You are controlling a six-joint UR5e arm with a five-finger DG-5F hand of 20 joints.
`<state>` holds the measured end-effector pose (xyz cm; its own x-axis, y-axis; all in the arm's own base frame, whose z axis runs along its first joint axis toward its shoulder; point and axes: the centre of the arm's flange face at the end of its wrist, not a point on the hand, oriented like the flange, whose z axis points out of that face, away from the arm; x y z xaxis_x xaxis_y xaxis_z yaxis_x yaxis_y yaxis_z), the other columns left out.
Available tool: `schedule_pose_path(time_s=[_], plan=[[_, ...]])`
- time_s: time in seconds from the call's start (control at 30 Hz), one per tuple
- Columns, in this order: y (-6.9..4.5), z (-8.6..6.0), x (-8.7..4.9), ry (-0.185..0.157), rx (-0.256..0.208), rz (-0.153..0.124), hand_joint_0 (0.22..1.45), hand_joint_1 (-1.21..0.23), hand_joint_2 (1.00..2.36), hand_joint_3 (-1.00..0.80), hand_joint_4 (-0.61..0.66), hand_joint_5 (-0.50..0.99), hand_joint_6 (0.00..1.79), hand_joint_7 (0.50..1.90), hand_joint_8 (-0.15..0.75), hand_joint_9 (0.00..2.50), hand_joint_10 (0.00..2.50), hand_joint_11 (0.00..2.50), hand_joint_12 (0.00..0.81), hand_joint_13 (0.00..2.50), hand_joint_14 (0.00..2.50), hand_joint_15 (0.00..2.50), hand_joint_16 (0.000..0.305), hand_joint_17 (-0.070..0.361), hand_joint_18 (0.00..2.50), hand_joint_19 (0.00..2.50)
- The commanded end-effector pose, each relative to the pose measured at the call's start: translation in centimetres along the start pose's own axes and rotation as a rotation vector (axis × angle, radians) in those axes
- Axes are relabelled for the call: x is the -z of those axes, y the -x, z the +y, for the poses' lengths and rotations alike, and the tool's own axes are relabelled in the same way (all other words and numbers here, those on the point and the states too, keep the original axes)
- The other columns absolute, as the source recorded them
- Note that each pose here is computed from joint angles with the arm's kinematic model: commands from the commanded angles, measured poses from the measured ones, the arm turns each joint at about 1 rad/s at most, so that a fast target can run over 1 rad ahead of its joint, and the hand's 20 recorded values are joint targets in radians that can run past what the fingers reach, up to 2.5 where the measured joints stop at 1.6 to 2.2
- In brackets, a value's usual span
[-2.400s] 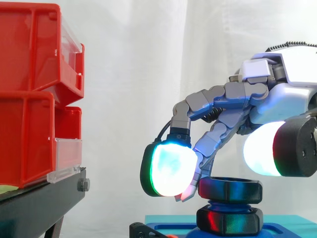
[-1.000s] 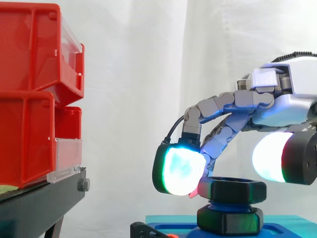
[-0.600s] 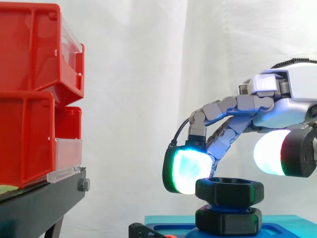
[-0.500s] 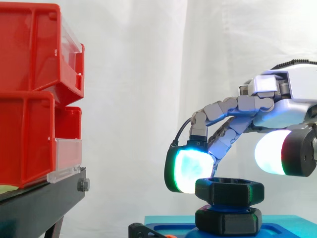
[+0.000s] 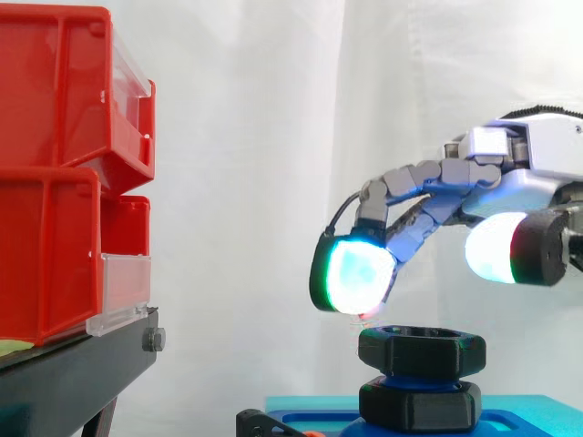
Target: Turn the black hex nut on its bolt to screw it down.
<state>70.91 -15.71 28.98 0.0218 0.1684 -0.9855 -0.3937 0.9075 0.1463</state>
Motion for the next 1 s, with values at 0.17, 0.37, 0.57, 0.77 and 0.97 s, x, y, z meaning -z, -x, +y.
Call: schedule_pose_path(time_s=[0.17, 0.37, 0.57, 0.77, 0.97], plan=[[-1.8, 0.6, -3.0, 0.029, 0.021, -0.049, 0.54, -0.34, 1.00, -0.50, 0.34, -0.08, 0.50, 1.09, 0.339, 0.79, 0.01, 0.40, 0.361, 0.70, 0.01, 0.27, 0.053, 0.118, 0.68, 0.60], [-2.8, 2.1, -6.2, 0.064, 0.016, -0.042, 0.54, -0.34, 1.00, -0.50, 0.35, -0.06, 0.50, 1.16, 0.341, 0.79, 0.01, 0.40, 0.358, 0.62, 0.01, 0.24, 0.053, 0.118, 0.61, 0.58], [-3.1, 3.7, -7.2, 0.064, 0.004, -0.028, 0.54, -0.34, 1.00, -0.50, 0.34, -0.06, 0.54, 1.13, 0.345, 0.80, 0.01, 0.41, 0.361, 0.63, 0.01, 0.25, 0.053, 0.119, 0.62, 0.59], [-3.4, 4.2, -7.3, 0.069, -0.004, -0.011, 0.54, -0.34, 1.00, -0.50, 0.33, -0.06, 0.58, 1.07, 0.346, 0.80, 0.01, 0.41, 0.361, 0.64, 0.01, 0.25, 0.053, 0.119, 0.63, 0.59], [-3.5, 4.5, -7.4, 0.073, -0.008, -0.002, 0.53, -0.34, 1.00, -0.50, 0.32, -0.06, 0.70, 0.88, 0.362, 0.76, 0.01, 0.35, 0.368, 0.36, 0.00, 0.08, 0.054, 0.121, 0.32, 0.42]])
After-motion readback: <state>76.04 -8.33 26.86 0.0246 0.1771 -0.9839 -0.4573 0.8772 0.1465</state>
